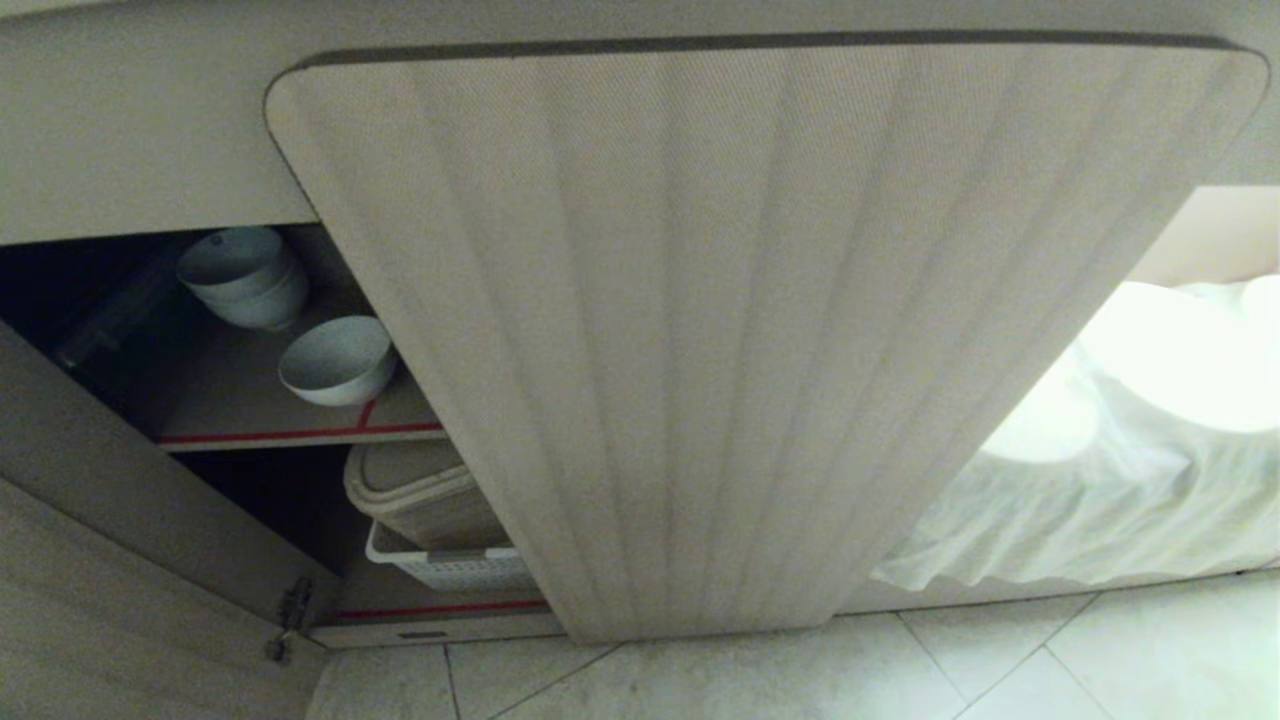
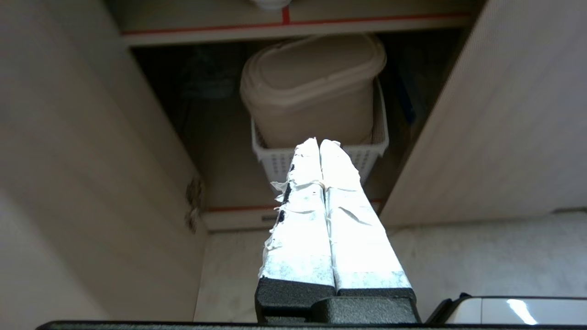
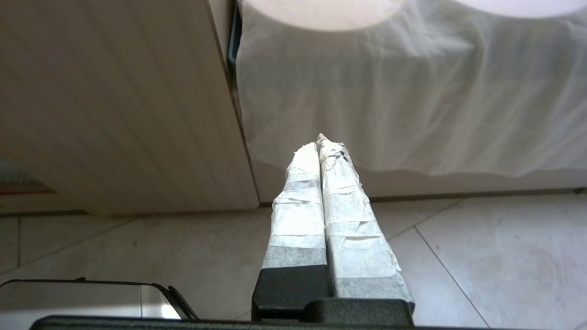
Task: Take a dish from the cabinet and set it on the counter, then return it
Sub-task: Take the bowl from the cabinet
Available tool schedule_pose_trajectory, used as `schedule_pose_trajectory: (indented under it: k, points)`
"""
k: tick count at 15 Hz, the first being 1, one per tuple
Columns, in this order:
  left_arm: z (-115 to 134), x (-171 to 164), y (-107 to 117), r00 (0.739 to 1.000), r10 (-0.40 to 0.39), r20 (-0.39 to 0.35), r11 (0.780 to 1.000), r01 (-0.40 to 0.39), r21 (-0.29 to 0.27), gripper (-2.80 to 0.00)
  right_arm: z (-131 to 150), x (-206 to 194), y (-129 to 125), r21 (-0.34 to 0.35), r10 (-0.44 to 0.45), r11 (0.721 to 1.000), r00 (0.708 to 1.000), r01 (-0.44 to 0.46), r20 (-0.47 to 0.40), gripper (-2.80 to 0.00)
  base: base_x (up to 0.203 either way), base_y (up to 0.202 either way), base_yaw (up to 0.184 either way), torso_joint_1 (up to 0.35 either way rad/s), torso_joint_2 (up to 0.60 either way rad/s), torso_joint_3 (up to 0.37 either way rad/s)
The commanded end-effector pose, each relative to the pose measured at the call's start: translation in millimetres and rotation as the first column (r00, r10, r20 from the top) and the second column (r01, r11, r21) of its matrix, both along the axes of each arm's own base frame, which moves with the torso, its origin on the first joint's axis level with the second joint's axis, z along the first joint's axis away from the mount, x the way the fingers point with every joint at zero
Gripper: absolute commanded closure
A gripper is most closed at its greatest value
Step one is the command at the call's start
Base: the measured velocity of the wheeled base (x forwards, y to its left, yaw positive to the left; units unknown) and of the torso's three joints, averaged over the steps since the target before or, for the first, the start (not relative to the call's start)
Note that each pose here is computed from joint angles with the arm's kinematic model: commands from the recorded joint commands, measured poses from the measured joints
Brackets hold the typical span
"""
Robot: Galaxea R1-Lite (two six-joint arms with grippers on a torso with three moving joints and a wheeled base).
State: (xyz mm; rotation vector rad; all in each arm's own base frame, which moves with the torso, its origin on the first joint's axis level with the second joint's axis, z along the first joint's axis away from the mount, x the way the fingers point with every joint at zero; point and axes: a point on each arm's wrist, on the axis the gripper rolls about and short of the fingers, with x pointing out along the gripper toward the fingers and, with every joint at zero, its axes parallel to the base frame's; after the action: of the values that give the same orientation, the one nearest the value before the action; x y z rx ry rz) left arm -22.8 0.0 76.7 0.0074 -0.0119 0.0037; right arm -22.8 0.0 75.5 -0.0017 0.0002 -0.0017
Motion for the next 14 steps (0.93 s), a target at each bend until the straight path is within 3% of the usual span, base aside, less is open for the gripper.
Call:
schedule_pose_trajectory:
  k: [1,5,14]
  points:
    - [0.0,0.0,0.0,1.000,0.001,0.000,1.000,-0.001,0.000,0.00,0.0,0.0,0.0,0.000,0.001,1.000,1.000,-0.001,0.000,0.00,0.197,0.000,0.000,0.002,0.00,0.004]
    - [0.0,0.0,0.0,1.000,0.001,0.000,1.000,-0.001,-0.001,0.00,0.0,0.0,0.0,0.000,0.000,1.000,1.000,0.000,0.000,0.00,0.152,0.000,0.002,0.005,0.00,0.002]
    - [0.0,0.0,-0.1,1.000,-0.005,0.000,1.000,0.005,0.007,0.00,0.0,0.0,0.0,0.000,0.000,1.000,1.000,0.000,0.000,0.00,0.000,0.000,0.000,0.000,0.00,0.000]
